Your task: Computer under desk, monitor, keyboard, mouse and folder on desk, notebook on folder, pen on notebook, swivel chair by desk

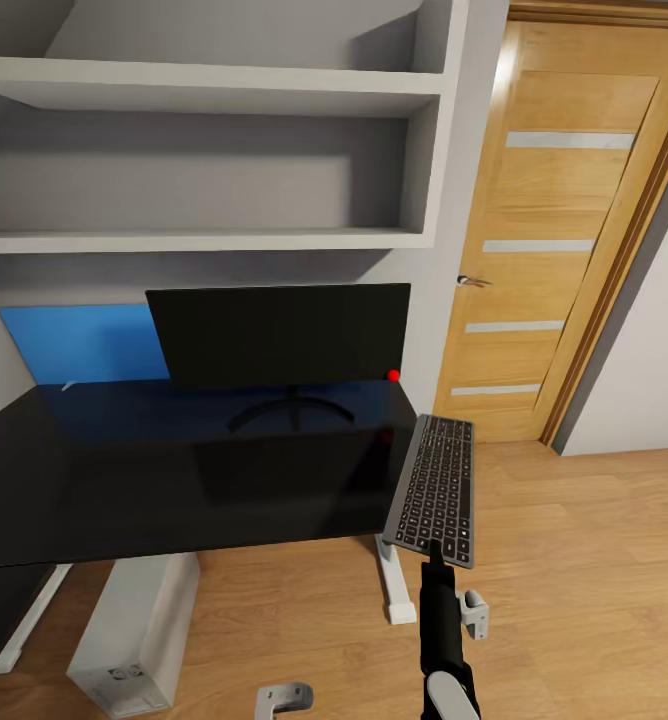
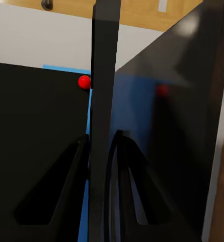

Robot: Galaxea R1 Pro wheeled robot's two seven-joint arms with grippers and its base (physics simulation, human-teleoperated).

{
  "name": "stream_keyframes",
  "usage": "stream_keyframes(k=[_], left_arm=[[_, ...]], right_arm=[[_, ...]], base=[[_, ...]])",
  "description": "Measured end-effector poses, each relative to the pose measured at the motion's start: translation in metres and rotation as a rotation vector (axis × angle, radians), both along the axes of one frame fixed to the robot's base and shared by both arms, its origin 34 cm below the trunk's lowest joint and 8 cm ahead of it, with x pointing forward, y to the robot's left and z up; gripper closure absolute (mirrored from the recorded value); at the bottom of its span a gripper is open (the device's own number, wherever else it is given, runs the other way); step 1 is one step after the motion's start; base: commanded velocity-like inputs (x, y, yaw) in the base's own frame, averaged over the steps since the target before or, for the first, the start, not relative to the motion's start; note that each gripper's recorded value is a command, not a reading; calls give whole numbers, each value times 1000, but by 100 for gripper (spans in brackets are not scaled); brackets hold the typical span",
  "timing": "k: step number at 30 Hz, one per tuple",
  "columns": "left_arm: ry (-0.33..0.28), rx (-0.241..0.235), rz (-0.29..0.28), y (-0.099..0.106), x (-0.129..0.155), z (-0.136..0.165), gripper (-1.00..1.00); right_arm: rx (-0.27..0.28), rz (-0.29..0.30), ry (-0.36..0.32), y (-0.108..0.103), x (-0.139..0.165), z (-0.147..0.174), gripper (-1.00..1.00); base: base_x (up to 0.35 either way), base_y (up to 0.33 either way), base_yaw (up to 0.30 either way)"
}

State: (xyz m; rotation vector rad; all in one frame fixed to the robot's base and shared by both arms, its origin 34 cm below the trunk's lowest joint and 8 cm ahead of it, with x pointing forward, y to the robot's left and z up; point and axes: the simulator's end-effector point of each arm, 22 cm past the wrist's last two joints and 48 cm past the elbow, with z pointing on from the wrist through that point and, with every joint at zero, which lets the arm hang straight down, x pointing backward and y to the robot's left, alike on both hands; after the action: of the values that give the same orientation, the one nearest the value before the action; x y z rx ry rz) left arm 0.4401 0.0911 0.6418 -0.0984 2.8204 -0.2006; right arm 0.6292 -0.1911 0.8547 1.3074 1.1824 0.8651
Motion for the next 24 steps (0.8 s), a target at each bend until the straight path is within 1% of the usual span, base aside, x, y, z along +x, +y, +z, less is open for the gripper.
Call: stream_keyframes(k=[5, 22, 24], left_arm=[[0, 0, 0, 0, 0, 0, -100], [0, 0, 0, 0, 0, 0, -100], [0, 0, 0, 0, 0, 0, -100]], right_arm=[[4, -2, 2, 0, 0, -1, 100], [4, 2, 2, 1, 0, -1, 100], [4, 3, 2, 1, 0, -1, 100]], base=[[0, 49, 0], [0, 2, 0], [0, 113, 0]])
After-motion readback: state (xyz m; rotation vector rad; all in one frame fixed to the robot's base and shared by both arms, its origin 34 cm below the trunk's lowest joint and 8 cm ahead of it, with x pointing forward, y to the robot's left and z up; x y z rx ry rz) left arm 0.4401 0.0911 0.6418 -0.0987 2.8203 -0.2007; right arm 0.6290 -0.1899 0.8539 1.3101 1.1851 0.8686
